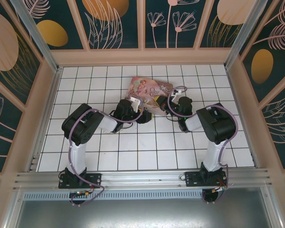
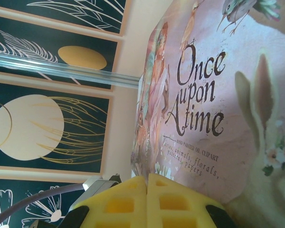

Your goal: Unlock the padlock with the key

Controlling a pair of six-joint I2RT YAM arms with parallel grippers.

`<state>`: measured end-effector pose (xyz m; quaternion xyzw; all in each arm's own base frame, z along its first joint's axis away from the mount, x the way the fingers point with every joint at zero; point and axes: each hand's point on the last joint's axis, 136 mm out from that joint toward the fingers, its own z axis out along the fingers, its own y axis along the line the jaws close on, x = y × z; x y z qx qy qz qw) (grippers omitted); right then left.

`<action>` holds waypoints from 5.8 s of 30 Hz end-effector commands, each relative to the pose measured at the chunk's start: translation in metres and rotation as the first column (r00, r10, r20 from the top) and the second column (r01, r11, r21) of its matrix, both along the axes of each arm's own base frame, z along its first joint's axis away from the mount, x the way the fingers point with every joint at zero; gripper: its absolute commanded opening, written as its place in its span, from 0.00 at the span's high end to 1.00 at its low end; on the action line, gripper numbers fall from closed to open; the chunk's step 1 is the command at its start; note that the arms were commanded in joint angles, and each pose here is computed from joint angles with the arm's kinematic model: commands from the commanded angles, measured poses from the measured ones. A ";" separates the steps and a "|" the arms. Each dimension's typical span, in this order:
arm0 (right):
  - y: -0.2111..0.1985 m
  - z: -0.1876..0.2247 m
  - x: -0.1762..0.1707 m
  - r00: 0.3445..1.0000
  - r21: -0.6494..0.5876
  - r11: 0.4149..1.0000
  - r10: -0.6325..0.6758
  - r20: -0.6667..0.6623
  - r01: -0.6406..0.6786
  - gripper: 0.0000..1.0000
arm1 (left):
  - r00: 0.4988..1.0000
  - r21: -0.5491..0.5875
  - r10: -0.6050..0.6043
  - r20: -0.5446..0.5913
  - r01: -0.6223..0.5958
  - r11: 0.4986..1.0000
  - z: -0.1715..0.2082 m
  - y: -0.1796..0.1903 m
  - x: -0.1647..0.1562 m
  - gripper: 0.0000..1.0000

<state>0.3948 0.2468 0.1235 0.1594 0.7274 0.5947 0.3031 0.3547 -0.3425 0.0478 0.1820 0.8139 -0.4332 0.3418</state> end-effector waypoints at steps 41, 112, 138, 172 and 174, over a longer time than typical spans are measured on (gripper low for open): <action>0.000 -0.014 -0.005 1.000 -0.001 1.000 0.014 -0.022 -0.014 1.00 | 1.000 -0.173 0.015 -0.018 -0.018 0.985 0.018 -0.009 -0.001 0.36; -0.012 0.014 -0.118 1.000 -0.009 1.000 0.017 0.005 -0.017 1.00 | 0.880 -0.365 0.067 -0.471 -0.264 0.893 0.082 0.001 0.007 1.00; 0.013 0.004 -0.096 0.998 0.067 0.997 -0.024 -0.063 0.029 1.00 | 0.848 -0.362 0.086 -0.522 -0.312 0.878 0.093 0.002 -0.006 1.00; 0.016 -0.003 -0.082 0.994 0.081 0.995 -0.049 -0.102 0.057 1.00 | 0.851 -0.358 0.086 -0.518 -0.308 0.882 0.092 0.002 -0.008 1.00; 0.015 -0.003 -0.081 0.994 0.082 0.995 -0.051 -0.101 0.059 1.00 | 0.850 -0.356 0.088 -0.519 -0.309 0.882 0.091 0.002 -0.008 1.00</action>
